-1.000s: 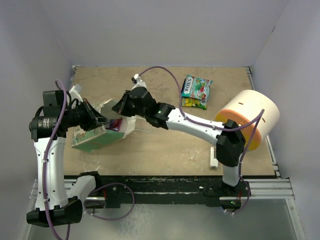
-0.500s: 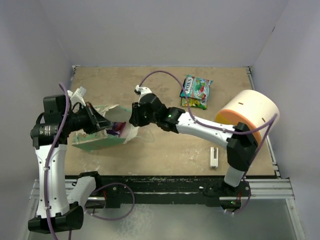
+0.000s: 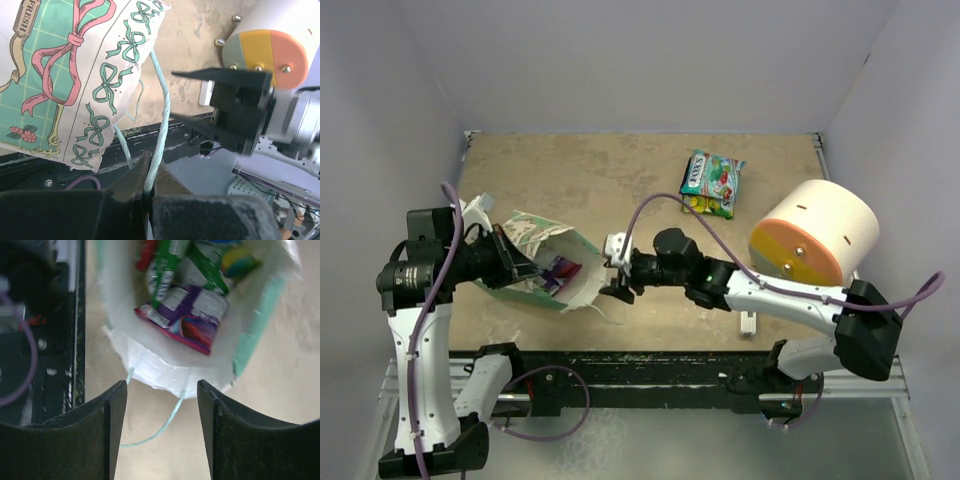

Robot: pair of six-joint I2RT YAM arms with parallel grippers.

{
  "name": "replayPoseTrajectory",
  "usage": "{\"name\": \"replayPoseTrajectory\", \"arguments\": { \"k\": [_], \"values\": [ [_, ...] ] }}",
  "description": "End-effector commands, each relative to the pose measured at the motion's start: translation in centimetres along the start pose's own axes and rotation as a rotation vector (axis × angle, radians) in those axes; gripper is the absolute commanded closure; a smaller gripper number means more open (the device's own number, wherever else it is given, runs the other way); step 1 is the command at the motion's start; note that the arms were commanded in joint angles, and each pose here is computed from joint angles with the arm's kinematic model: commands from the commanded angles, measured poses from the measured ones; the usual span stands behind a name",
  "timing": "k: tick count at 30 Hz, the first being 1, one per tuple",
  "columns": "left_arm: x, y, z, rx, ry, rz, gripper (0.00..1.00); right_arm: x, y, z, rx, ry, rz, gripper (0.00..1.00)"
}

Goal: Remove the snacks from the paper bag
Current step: Take out the snack from the paper bag.

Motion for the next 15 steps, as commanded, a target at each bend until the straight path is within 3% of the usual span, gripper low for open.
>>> {"name": "replayPoseTrajectory", "arguments": {
  "k": [1,9,15],
  "values": [
    [-0.9,0.8,1.0,-0.069,-0.046,0.018,1.00,1.1,-0.3,3.7,-0.262,0.575,0.162,0.40],
    [-1.5,1.1,1.3,-0.077,-0.056,0.004,1.00,-0.2,-3.9,3.9,-0.178,0.959,0.248,0.40],
    [-2.2,1.5,1.6,-0.069,-0.074,-0.008,1.00,-1.0,-7.3,3.4,-0.109,1.043,0.344,0.44]
  ]
}}
Point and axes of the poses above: each gripper's point midway between its finger pads, its own y axis back along the fingers, its own x axis along the line the jaws close on, z = x × y, the point moved 8 cm from there along y, back along the fingers, and after that the axes turned 13 degrees about y, right-handed, at the moved point
